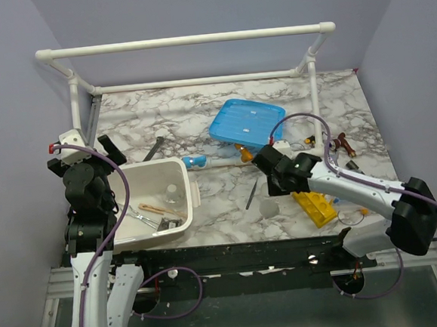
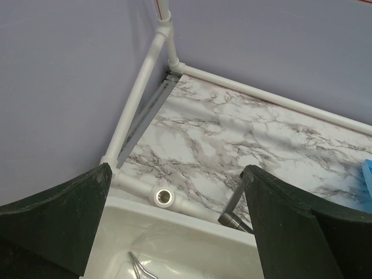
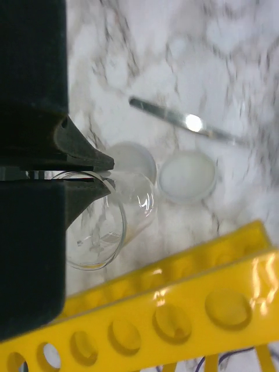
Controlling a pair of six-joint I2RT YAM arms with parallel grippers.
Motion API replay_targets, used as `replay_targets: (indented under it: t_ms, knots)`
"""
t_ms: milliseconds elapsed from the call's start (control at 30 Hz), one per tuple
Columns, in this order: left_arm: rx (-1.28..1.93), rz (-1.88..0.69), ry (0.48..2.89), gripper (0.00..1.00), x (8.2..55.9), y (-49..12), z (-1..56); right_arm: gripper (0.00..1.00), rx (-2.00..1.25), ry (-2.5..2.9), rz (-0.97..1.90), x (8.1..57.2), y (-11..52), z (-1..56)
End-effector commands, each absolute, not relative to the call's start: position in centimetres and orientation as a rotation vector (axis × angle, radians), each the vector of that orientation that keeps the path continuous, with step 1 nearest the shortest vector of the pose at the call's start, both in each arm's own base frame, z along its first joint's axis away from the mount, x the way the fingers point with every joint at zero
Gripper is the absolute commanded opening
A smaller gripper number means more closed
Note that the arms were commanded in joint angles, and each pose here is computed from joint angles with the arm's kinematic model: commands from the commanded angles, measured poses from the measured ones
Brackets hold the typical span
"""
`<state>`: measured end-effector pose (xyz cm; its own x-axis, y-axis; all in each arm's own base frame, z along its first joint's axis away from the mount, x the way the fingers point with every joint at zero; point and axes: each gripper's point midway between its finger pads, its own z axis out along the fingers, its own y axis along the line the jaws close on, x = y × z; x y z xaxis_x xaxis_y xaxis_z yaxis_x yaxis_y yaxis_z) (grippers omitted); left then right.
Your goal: Organize the chemistry lab equipment
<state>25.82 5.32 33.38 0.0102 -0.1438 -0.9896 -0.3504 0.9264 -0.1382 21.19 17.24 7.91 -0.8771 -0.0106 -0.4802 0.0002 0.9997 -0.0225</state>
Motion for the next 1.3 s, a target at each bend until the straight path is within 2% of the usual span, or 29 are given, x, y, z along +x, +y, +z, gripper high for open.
replay_targets:
  t_ms: [0, 233, 500, 933, 1267]
  knots:
    - [-0.377, 0.13, 1.573, 0.99, 26.3, 4.7, 33.3, 0.01, -0.205, 2.544, 0.204, 20.2, 22.4, 14.5]
    - [-0.374, 0.135, 1.574, 0.99, 26.4, 4.7, 33.4, 0.01, -0.654, 2.264, 0.405, 16.4, 35.6, 23.1]
    - [-0.431, 0.233, 1.552, 0.99, 25.9, 7.0, 33.5, 0.01, -0.899, 2.032, 0.478, 15.3, 45.5, 24.9]
    - [-0.452, 0.21, 1.55, 0.99, 26.0, 7.3, 33.4, 0.01, -0.959, 1.902, 0.646, 14.8, 50.1, 26.7]
    - [-0.498, 0.271, 1.53, 0.99, 25.2, 8.6, 33.7, 0.01, -1.075, 2.071, 0.549, 13.8, 51.0, 17.3]
